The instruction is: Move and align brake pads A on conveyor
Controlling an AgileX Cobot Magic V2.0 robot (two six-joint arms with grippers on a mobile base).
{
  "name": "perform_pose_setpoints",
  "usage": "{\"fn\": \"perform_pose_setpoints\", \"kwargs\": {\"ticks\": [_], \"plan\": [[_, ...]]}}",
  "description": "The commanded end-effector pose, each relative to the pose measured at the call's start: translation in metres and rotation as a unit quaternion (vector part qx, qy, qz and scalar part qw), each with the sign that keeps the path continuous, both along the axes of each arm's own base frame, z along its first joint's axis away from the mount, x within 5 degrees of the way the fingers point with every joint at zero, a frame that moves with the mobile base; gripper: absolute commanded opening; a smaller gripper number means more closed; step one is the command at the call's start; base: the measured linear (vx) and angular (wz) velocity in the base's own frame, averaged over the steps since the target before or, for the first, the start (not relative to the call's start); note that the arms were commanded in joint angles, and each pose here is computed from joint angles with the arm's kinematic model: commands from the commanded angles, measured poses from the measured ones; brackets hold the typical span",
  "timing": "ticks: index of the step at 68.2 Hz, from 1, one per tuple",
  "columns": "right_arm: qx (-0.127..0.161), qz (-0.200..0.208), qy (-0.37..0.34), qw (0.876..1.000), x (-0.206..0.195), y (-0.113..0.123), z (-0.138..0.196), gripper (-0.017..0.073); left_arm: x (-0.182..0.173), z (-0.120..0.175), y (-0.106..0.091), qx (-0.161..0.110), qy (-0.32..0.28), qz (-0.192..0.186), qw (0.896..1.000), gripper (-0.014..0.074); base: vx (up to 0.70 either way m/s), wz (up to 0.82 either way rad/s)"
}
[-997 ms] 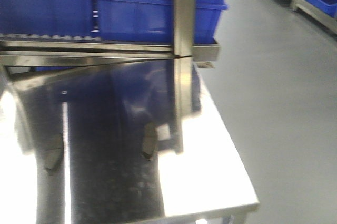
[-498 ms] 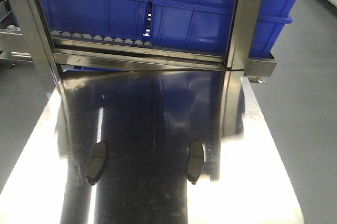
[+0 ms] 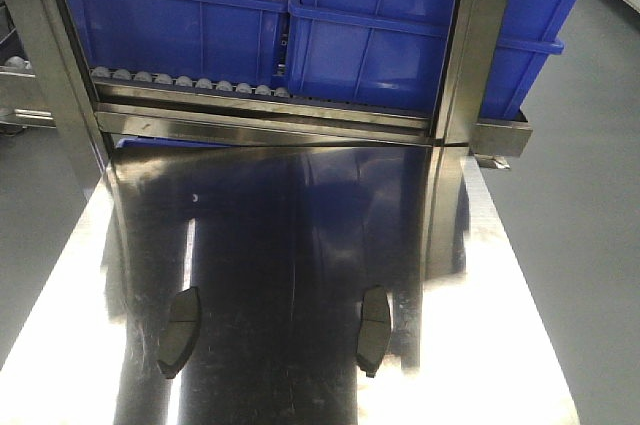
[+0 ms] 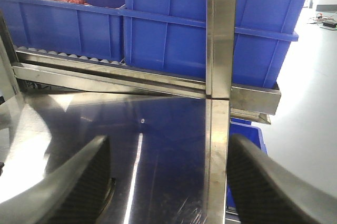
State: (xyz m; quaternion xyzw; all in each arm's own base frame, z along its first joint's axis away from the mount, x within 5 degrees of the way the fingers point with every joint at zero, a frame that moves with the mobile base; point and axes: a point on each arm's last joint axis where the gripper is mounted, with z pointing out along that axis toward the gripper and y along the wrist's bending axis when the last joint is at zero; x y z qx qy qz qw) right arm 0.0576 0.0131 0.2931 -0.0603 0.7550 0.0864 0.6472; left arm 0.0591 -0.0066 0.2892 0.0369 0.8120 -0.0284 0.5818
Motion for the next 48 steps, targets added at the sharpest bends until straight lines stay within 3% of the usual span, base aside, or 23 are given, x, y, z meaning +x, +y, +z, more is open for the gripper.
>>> {"fn": "perform_pose_setpoints", "kwargs": {"ticks": [1, 48], "plan": [[0.007, -0.003, -0.045, 0.999, 0.0007, -0.0004, 0.0149, 0.0452, 0.0029, 0.0122, -0.0003, -0.007, -0.039, 0.000, 0.999, 0.0363, 0.00, 0.01], [0.007, -0.003, -0.045, 0.999, 0.0007, -0.0004, 0.0149, 0.0452, 0.0029, 0.0122, -0.0003, -0.007, -0.039, 0.000, 0.999, 0.0363, 0.00, 0.00]]}}
